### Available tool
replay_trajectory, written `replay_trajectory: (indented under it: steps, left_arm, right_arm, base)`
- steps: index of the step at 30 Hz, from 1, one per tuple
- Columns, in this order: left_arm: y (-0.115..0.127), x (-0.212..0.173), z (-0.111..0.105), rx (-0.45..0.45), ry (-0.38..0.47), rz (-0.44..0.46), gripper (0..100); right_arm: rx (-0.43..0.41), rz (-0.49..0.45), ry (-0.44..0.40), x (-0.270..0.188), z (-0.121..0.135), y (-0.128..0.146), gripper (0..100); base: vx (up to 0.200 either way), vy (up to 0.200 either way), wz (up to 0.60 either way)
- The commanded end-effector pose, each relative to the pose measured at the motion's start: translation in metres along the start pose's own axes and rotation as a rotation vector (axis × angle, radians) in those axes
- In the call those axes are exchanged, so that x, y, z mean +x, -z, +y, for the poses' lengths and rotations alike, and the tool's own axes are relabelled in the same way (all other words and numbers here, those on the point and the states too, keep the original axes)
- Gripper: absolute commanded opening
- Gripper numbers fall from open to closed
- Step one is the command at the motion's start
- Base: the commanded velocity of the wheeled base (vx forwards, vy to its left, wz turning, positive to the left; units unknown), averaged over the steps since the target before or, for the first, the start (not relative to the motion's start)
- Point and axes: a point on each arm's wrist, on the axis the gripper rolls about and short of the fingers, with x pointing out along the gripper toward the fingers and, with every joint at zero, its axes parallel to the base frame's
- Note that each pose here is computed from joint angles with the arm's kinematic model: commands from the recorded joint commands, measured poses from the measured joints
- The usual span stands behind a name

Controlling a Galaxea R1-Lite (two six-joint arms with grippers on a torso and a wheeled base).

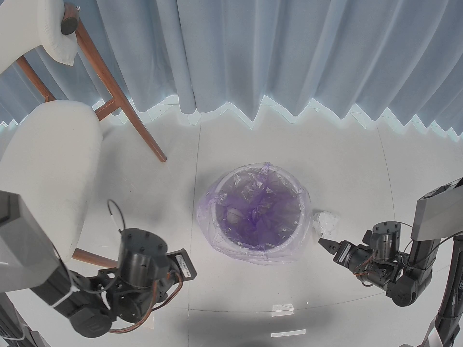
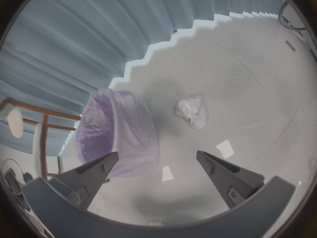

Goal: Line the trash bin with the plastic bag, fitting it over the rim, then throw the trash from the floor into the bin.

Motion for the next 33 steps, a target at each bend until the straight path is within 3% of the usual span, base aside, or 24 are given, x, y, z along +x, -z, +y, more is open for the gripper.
replay_trajectory:
  steps: [1,5,12,18,23,33]
  left_arm:
    - [-0.008,-0.042,0.013,-0.044,0.037,-0.026,0]
    - [-0.018,-0.057,0.018,-0.165,0.067,-0.072,0]
    - [-0.019,-0.086,0.043,-0.187,0.059,-0.097,0]
    - [-0.011,-0.068,0.04,-0.188,0.016,-0.052,0]
    - [-0.011,-0.046,0.029,-0.313,0.056,-0.086,0]
    - [0.027,0.017,0.023,-0.208,0.097,0.017,0]
  right_arm:
    - [0.018,-0.035,-0.025,-0.017,-0.007,-0.006,100]
    - [-0.004,-0.074,-0.039,-0.015,-0.009,-0.009,100]
    - [-0.016,-0.055,-0.011,-0.019,-0.016,-0.006,100]
    - [-0.055,-0.049,-0.034,-0.015,-0.009,-0.003,100]
    - [-0.053,-0.048,-0.03,-0.015,-0.01,-0.002,100]
    - [-0.047,-0.044,-0.026,-0.015,-0.011,-0.001,100]
  base:
    - [0.0,0.0,0.0]
    - [0.0,0.0,0.0]
    - [-0.086,0.0,0.0]
    - [-0.1,0.0,0.0]
    - [0.0,0.0,0.0]
    - [0.0,0.0,0.0]
